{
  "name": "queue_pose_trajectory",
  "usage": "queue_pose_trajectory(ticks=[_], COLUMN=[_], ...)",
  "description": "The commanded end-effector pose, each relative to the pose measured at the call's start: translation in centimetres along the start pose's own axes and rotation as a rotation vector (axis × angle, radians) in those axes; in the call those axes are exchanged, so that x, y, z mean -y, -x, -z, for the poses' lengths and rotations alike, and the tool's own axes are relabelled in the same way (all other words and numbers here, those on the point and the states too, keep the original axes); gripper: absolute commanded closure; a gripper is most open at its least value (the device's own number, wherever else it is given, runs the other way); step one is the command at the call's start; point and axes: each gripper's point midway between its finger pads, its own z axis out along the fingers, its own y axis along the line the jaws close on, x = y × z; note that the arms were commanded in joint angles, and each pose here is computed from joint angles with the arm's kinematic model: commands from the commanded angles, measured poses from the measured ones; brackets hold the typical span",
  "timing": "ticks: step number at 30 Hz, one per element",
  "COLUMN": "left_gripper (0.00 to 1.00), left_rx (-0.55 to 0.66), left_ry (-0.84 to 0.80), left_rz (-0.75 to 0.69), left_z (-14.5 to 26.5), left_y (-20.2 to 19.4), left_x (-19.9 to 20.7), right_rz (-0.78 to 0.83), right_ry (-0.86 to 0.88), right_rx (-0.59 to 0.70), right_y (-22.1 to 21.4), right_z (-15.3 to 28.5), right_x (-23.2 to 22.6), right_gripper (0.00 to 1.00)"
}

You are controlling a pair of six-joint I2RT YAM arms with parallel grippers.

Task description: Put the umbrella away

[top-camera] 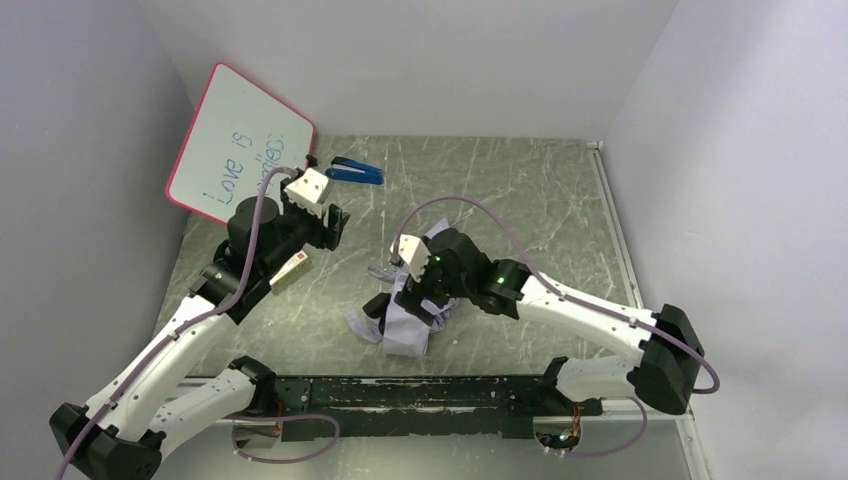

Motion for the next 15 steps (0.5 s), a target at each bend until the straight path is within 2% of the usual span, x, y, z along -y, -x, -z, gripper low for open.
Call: queue_pose_trajectory(ticks=[1, 7, 15], left_gripper=[0.31, 0.31, 0.31], left_rx=[-0.010, -0.018, -0.027], left_ry=[0.036, 0.038, 0.031], left_rz=[0.006, -0.007, -0.007], left_z=[0.4, 0.6, 0.6], left_y=[-0.5, -0.7, -1.2], left_x=[-0.7, -0.8, -0.6], right_rz=[0.087, 0.125, 0.131], right_ry=[-0.020, -0.091, -0.202], right_rx=[-0.023, -0.164, -0.349], right_y=[-0.3, -3.0, -7.7], right_z=[-2.2, -5.1, -6.8], right_x=[0.6, 2.1, 4.0], right_gripper=[0.00, 0.00, 0.00])
